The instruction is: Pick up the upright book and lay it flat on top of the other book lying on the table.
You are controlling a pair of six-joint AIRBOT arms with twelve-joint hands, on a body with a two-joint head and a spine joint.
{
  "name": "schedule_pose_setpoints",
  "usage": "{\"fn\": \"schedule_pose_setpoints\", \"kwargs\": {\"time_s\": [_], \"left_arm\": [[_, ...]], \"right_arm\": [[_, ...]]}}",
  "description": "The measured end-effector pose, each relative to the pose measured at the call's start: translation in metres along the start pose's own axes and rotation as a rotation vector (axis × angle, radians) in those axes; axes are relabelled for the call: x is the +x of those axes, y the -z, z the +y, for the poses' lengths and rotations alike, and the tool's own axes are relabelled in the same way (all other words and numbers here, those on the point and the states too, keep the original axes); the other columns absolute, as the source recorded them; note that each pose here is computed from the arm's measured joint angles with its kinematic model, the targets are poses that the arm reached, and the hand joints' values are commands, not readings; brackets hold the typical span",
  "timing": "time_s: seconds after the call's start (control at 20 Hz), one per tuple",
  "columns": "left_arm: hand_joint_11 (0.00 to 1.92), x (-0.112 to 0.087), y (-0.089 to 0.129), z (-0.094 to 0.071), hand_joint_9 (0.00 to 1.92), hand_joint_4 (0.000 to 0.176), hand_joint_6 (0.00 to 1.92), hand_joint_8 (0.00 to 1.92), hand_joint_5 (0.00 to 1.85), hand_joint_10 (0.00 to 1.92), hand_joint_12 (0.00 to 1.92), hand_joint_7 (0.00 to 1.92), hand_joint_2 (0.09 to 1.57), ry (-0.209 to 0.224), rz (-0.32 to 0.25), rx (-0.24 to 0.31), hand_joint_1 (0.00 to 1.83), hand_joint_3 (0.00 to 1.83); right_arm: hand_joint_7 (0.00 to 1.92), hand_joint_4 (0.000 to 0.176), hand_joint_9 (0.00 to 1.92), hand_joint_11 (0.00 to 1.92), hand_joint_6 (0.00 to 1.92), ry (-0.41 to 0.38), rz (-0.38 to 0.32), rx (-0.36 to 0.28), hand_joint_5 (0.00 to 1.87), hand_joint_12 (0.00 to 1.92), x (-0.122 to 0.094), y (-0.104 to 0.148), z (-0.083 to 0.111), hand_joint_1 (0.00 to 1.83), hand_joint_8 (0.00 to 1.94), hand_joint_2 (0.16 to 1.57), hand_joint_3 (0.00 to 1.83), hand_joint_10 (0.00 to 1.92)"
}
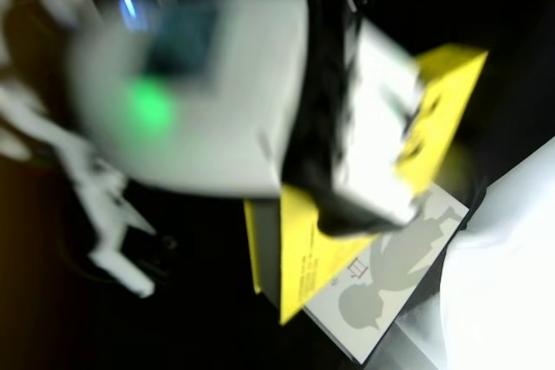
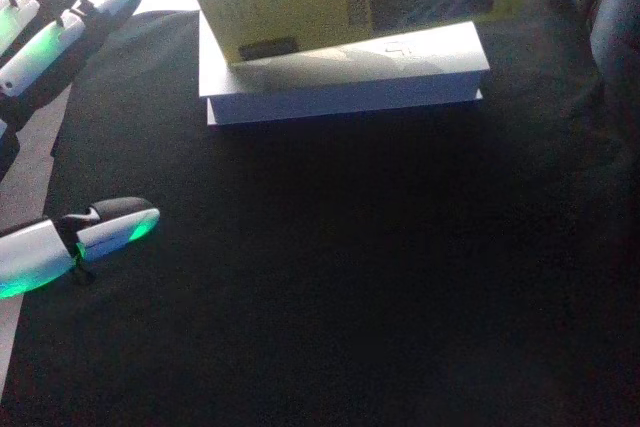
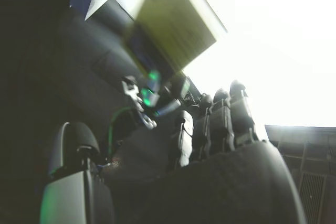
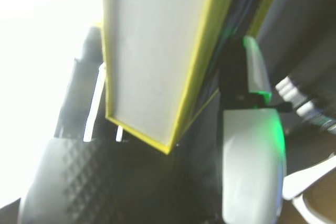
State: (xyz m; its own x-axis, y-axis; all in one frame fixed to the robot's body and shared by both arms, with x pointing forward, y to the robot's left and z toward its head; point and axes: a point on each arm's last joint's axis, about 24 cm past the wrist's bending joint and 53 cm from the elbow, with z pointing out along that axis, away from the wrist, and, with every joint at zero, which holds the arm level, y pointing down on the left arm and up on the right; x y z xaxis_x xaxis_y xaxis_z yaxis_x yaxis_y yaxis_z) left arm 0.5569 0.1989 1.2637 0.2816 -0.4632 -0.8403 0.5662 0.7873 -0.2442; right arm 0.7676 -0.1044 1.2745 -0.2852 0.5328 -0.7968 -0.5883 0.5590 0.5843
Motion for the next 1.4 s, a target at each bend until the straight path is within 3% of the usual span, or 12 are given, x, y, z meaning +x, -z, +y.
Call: {"fn": "schedule_pose_setpoints", "kwargs": {"time_s": [0.3,0.35,0.4,0.45,0.55,0.6,0.65,0.8,1.0,1.15,1.2,1.4], "left_arm": [[0.00,-0.001,0.000,0.000,0.00,0.151,0.00,0.00,0.00,0.00,0.00,0.00,1.05,-0.003,0.001,0.002,0.55,0.02],[0.00,-0.002,0.000,0.000,0.00,0.154,0.00,0.00,0.00,0.00,0.00,0.00,1.05,-0.004,-0.002,0.001,0.55,0.02],[0.00,-0.002,0.000,0.001,0.00,0.145,0.00,0.00,0.00,0.00,0.00,0.00,1.05,-0.005,-0.002,-0.003,0.53,0.02],[0.00,-0.002,0.000,0.003,0.00,0.141,0.00,0.00,0.00,0.00,0.00,0.00,1.05,-0.005,-0.003,-0.011,0.52,0.02],[0.00,-0.002,0.000,0.004,0.00,0.146,0.00,0.00,0.00,0.00,0.00,0.00,1.06,-0.005,-0.003,-0.013,0.50,0.02],[0.00,-0.002,0.000,0.004,0.00,0.142,0.00,0.00,0.00,0.00,0.00,0.00,1.07,-0.005,-0.002,-0.013,0.50,0.02],[0.00,-0.002,0.000,0.004,0.00,0.142,0.00,0.00,0.00,0.00,0.00,0.00,1.07,-0.005,-0.003,-0.012,0.50,0.02],[0.00,-0.002,0.000,0.005,0.00,0.160,0.00,0.00,0.00,0.00,0.00,0.00,1.07,-0.005,-0.004,-0.018,0.49,0.02],[0.00,-0.002,0.000,0.005,0.00,0.141,0.00,0.00,0.00,0.00,0.00,0.00,1.09,-0.005,-0.004,-0.020,0.50,0.02],[0.00,-0.002,0.000,0.005,0.00,0.145,0.00,0.00,0.00,0.00,0.00,0.00,1.08,-0.005,-0.004,-0.020,0.48,0.01],[0.00,-0.002,0.000,0.006,0.00,0.151,0.00,0.00,0.00,0.00,0.00,0.00,1.07,-0.005,-0.004,-0.021,0.49,0.01],[0.00,-0.002,0.000,0.006,0.00,0.114,0.00,0.00,0.00,0.00,0.00,0.00,1.08,-0.005,-0.004,-0.022,0.48,0.01]], "right_arm": [[0.88,0.000,1.02,0.91,1.19,-0.074,0.011,0.029,0.71,1.91,0.022,0.006,-0.023,1.22,1.39,1.22,0.00,1.72],[0.93,0.000,1.00,0.85,1.27,-0.082,0.011,0.028,0.67,1.80,0.024,0.006,-0.024,1.22,1.28,1.21,0.00,1.56],[0.72,0.000,0.75,0.58,1.58,-0.084,0.011,0.026,0.54,1.76,0.025,0.007,-0.024,1.01,0.84,1.35,0.00,1.41],[0.67,0.000,0.61,0.41,1.01,-0.089,0.018,0.031,0.30,1.68,0.029,0.008,-0.027,0.71,0.49,1.41,0.01,1.24],[0.38,0.000,0.31,0.02,0.40,-0.068,0.059,0.053,0.09,1.53,0.047,0.012,-0.036,0.34,0.07,1.40,0.00,0.68],[0.03,0.000,0.07,0.00,0.03,-0.071,0.075,0.069,0.00,1.01,0.052,0.012,-0.040,0.18,0.00,1.32,0.00,0.27],[0.03,0.000,0.07,0.00,0.03,-0.075,0.080,0.075,0.00,1.01,0.054,0.013,-0.042,0.18,0.00,1.32,0.00,0.27],[0.00,0.038,0.00,0.00,0.00,-0.075,0.097,0.092,0.00,0.05,0.061,0.015,-0.046,0.00,0.00,1.21,0.00,0.00],[0.00,0.082,0.00,0.00,0.00,-0.116,0.108,0.100,0.00,0.00,0.064,0.016,-0.048,0.08,0.00,1.03,0.00,0.00],[0.00,0.056,0.00,0.00,0.00,-0.142,0.106,0.098,0.00,0.02,0.063,0.017,-0.047,0.21,0.00,1.00,0.00,0.00],[0.00,0.103,0.00,0.00,0.00,-0.159,0.101,0.091,0.00,0.00,0.060,0.018,-0.046,0.03,0.00,1.04,0.01,0.00],[0.00,0.066,0.00,0.00,0.00,-0.259,0.053,0.015,0.00,0.00,0.035,0.029,-0.030,0.08,0.00,1.09,0.03,0.00]]}}
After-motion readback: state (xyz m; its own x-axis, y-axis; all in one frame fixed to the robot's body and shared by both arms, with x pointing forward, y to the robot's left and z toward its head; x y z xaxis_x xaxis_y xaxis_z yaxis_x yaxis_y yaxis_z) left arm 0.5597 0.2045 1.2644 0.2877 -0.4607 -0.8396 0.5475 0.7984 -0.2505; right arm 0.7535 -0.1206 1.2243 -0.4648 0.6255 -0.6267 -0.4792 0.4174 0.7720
